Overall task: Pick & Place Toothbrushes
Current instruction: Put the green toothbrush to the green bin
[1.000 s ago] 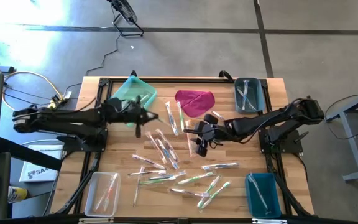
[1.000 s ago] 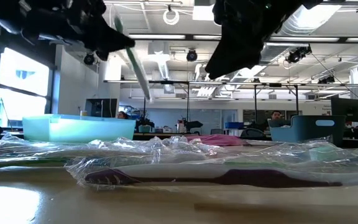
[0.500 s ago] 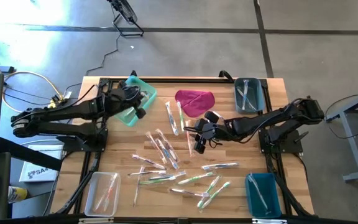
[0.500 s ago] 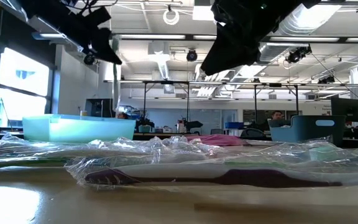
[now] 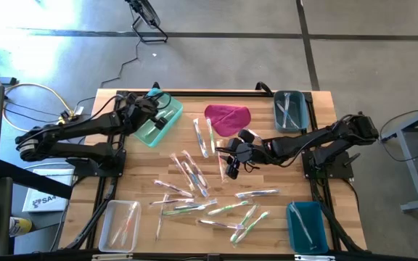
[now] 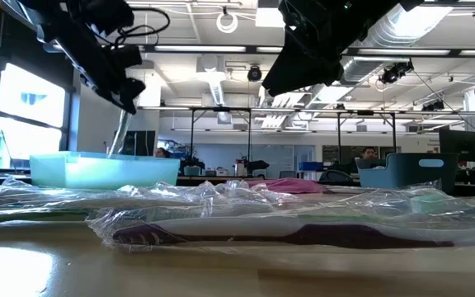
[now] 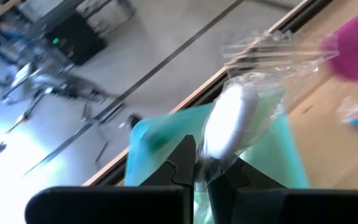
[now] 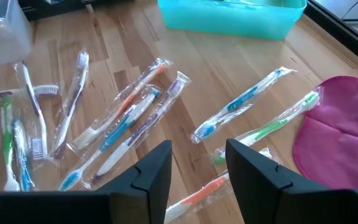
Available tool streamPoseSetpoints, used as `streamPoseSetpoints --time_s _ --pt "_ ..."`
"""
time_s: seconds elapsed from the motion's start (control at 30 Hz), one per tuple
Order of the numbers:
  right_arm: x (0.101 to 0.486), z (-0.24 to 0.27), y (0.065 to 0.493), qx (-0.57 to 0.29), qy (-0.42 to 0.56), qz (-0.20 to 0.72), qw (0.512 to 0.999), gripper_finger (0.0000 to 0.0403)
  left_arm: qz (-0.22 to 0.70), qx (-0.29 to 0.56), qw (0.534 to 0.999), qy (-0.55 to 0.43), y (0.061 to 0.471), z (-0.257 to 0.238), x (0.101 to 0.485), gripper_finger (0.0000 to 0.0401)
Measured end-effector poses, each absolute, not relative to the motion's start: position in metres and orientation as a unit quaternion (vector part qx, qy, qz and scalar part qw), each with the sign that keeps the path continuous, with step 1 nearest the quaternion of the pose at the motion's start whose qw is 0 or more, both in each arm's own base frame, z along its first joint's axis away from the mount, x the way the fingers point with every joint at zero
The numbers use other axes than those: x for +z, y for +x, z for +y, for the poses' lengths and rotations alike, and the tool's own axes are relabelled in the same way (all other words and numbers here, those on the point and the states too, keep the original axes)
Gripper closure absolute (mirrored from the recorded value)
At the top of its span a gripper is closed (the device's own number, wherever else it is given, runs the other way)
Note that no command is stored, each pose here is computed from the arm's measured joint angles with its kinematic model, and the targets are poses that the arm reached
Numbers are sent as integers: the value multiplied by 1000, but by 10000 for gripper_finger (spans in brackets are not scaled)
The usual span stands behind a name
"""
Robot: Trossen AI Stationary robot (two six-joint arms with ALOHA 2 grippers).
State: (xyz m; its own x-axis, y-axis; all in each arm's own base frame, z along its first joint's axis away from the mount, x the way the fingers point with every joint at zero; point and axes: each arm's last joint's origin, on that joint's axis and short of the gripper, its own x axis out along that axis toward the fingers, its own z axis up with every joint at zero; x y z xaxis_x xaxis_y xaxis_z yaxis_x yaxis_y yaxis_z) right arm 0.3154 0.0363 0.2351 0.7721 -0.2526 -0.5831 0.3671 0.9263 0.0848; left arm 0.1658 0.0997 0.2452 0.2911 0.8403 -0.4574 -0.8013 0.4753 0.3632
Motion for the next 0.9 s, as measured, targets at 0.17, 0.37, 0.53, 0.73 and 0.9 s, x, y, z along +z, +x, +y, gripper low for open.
streamPoseSetpoints --time_s 0.17,0.37,0.53,0.73,0.9 --pt "235 36 316 -166 97 295 936 259 339 535 774 17 165 108 233 386" --pt "228 37 320 -167 96 299 935 259 394 550 737 -11 163 115 215 385" --pt "219 36 326 -167 95 304 933 259 426 553 716 -20 164 120 203 385" --pt "206 34 330 -173 90 325 926 259 427 553 715 -21 166 123 200 384" --pt "204 35 330 -166 92 332 924 259 429 541 723 -29 167 122 200 375"
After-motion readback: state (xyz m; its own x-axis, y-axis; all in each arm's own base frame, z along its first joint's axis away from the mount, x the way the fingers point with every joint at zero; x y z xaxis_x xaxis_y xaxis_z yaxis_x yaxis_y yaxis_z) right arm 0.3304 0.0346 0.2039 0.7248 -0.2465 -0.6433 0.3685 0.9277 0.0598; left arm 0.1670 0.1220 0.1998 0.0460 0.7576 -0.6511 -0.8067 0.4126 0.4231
